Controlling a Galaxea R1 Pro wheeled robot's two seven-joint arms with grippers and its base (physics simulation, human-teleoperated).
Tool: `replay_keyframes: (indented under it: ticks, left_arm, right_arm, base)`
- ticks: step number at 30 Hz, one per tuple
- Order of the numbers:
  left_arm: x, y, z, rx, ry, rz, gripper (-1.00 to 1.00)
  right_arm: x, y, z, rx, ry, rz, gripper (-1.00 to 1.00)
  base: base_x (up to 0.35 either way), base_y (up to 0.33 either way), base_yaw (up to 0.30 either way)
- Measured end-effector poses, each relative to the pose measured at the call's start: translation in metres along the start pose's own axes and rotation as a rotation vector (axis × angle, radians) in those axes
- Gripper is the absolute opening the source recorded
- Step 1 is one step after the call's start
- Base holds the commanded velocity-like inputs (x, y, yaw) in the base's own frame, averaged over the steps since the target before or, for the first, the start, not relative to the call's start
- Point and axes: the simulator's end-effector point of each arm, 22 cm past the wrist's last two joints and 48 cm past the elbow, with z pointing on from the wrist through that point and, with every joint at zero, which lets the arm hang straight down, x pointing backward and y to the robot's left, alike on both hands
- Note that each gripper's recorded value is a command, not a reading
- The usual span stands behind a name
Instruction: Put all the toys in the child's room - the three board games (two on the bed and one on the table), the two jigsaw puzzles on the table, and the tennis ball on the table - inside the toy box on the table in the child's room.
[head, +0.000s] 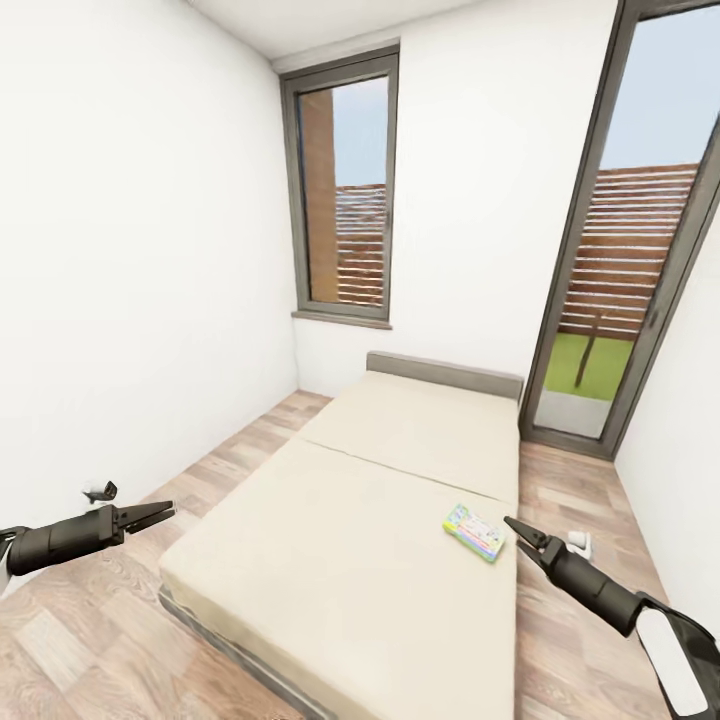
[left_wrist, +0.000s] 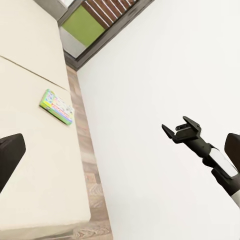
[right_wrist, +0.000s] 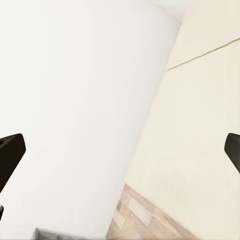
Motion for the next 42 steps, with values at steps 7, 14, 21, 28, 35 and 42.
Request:
replay_keyframes:
  ticks: [7,14,21,28,35,42]
  left_arm:
    - [0.0,0.0001,0.0001,0.0,0.0,0.0,1.0]
    - [0.0,0.0001,0.0001,0.0,0.0,0.0,1.0]
    - [-0.0001,0.0002,0.0002,0.0,0.0,0.0,1.0]
    - [-0.0001,0.0003,0.0002,-0.001,0.001,0.002,1.0]
    - [-0.0003,-0.0001,0.0001,0.0,0.0,0.002,1.0]
    - [0.0001,-0.001,0.0015,0.004,-0.001,0.001,1.0]
  right_arm:
    - [0.0021,0.0018,0.0036,-0.003,0.0,-0.023,1.0]
    - [0.0048,0.0028,0.0054,-0.004,0.009,-0.028,1.0]
    - [0.0061,0.0029,0.0062,-0.004,0.013,-0.029,1.0]
    - [0.0072,0.0011,0.0071,0.006,0.016,-0.03,1.0]
    - [0.0075,0.0006,0.0073,0.009,0.016,-0.031,1.0]
    - [0.0077,0.0006,0.0071,0.01,0.016,-0.03,1.0]
  base:
    - [-0.036,-0.08,0.282]
    - [-0.085,-0.047,0.283]
    - [-0.124,-0.034,0.285]
    - [-0.226,-0.062,0.286]
    - [-0.194,-0.161,0.287]
    - [-0.024,-0.043,0.288]
